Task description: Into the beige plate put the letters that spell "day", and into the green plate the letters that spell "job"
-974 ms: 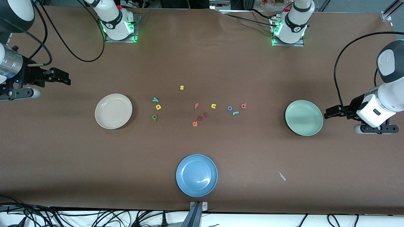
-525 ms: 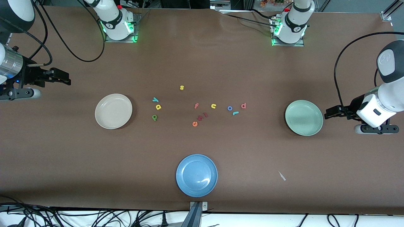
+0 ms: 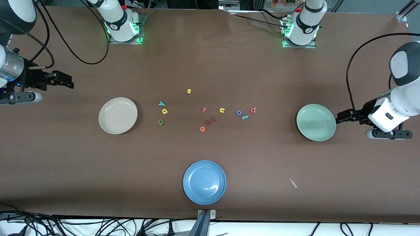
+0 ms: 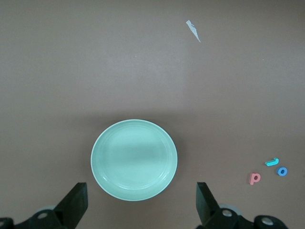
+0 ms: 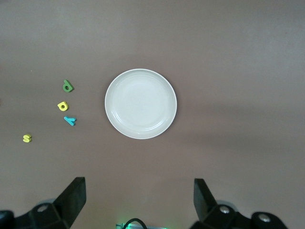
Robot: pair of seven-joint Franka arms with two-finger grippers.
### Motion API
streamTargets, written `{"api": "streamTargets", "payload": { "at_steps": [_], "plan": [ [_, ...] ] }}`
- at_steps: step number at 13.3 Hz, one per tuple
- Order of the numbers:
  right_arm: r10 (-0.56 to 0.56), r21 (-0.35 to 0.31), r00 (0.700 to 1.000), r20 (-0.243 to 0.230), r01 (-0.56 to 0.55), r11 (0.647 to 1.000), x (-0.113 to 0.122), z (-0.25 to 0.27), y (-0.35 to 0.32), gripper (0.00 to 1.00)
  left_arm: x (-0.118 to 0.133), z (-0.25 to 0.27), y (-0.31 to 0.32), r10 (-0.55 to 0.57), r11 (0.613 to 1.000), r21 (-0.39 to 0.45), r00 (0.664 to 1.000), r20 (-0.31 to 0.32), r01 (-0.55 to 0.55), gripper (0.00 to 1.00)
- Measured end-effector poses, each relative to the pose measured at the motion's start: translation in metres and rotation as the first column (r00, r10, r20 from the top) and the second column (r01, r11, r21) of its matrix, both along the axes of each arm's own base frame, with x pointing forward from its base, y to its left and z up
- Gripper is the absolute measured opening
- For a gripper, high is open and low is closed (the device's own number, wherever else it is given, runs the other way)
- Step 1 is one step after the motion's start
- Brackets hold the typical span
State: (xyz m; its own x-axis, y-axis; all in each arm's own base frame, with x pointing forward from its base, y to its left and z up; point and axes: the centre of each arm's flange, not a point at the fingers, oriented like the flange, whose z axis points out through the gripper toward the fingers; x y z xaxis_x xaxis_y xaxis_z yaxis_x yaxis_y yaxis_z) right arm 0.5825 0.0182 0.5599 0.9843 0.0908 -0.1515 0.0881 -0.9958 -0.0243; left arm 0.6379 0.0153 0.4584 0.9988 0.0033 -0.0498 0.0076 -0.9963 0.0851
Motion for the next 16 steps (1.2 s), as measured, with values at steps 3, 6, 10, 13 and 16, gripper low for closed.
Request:
{"api": "streamTargets", "payload": {
  "at_steps": [3, 6, 10, 13, 16],
  "plan": [
    [0.000, 0.000, 1.000, 0.000, 0.000, 1.000, 0.0000, -0.0001, 0.0000, 1.00, 0.0001, -0.0003, 0.0001, -0.001, 1.000, 0.000, 1.000, 0.000, 0.001, 1.00],
    [0.000, 0.000, 1.000, 0.000, 0.000, 1.000, 0.0000, -0.0002, 0.0000, 1.00, 0.0003, -0.0015, 0.0001, -0.001, 1.000, -0.001, 1.000, -0.002, 0.001, 1.00],
    [0.000, 0.000, 1.000, -0.001, 0.000, 1.000, 0.0000, -0.0003, 0.0000, 1.00, 0.0007, -0.0039, 0.0003, -0.002, 1.000, -0.002, 1.000, -0.006, 0.002, 1.00],
    [0.000, 0.000, 1.000, -0.001, 0.000, 1.000, 0.0000, -0.0006, 0.0000, 1.00, 0.0010, -0.0047, 0.0003, -0.002, 1.000, -0.002, 1.000, -0.006, 0.002, 1.00],
    [0.000, 0.000, 1.000, -0.002, 0.000, 1.000, 0.0000, -0.0007, 0.0000, 1.00, 0.0010, -0.0048, 0.0003, -0.002, 1.000, -0.002, 1.000, -0.006, 0.002, 1.00]
  ]
}}
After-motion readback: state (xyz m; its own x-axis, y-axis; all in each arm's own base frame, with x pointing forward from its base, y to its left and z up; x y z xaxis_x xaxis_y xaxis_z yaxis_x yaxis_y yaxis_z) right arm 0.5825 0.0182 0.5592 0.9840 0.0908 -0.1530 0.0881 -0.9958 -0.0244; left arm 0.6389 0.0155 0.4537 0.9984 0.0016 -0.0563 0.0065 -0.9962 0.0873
